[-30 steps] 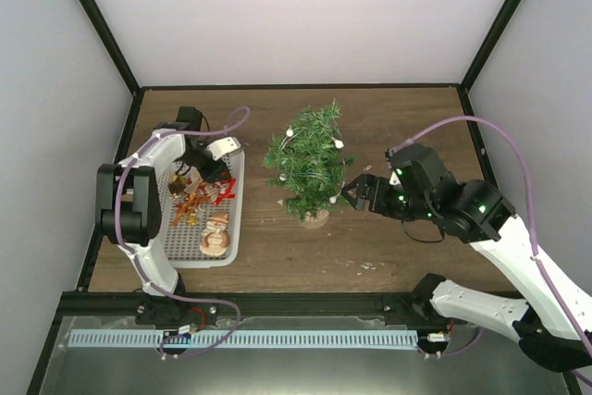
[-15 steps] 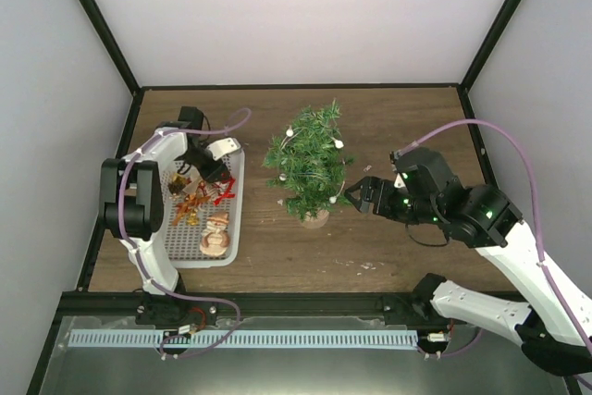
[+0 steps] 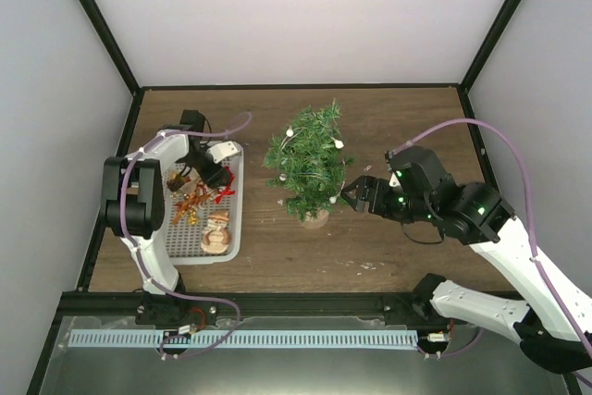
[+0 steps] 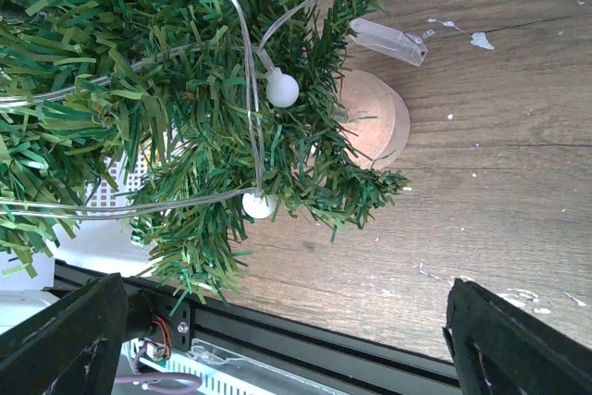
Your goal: Decorate the small christmas tree
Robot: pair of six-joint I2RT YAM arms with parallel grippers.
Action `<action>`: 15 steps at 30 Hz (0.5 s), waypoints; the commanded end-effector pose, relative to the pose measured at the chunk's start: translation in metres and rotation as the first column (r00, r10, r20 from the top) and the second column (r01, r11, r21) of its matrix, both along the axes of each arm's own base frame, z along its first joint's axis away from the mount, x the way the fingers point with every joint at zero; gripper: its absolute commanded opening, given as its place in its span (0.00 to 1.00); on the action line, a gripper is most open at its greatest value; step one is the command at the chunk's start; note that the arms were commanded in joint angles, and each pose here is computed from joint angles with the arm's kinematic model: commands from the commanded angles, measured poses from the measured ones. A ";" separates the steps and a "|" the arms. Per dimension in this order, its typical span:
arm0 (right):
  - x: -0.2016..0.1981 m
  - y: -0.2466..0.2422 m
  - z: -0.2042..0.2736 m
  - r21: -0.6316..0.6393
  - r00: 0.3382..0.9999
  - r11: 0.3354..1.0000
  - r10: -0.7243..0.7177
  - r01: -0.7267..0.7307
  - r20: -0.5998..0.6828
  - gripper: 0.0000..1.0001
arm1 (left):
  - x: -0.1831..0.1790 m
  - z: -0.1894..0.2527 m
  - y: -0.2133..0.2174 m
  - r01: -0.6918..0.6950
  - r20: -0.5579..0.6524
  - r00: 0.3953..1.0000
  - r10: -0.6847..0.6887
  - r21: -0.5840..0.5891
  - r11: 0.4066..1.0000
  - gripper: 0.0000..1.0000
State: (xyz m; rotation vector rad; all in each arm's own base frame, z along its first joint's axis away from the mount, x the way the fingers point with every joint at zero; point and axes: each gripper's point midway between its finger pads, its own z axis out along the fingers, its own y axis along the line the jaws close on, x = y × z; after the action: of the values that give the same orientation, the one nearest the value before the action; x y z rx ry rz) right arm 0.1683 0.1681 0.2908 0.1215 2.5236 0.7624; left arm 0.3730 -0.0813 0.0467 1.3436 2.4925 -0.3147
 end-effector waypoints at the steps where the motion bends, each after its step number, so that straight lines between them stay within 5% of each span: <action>1: 0.003 0.001 0.005 0.017 1.000 1.000 -0.006 0.005 0.013 0.87 | 0.004 -0.008 -0.003 -0.013 -0.006 1.000 0.013 -0.015 1.000 0.65; 5: 0.002 -0.001 0.004 0.020 1.000 1.000 -0.012 0.011 0.009 0.87 | 0.008 -0.001 -0.006 -0.033 0.008 0.999 0.034 -0.040 0.999 0.57; 11: 0.001 -0.001 0.004 0.028 1.000 1.000 -0.014 0.014 0.010 0.87 | 0.013 0.009 -0.006 -0.077 0.023 0.997 0.078 -0.058 0.995 0.31; 15: 0.001 -0.001 0.006 0.027 1.000 1.000 -0.012 0.012 0.017 0.87 | 0.013 0.017 -0.006 -0.091 0.025 0.995 0.093 -0.080 0.993 0.29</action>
State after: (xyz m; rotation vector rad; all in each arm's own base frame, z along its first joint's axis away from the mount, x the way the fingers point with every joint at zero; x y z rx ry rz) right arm 0.1680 0.1689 0.2918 0.1209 2.5189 0.7749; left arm 0.3800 -0.0837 0.0439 1.2359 2.5258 -0.3434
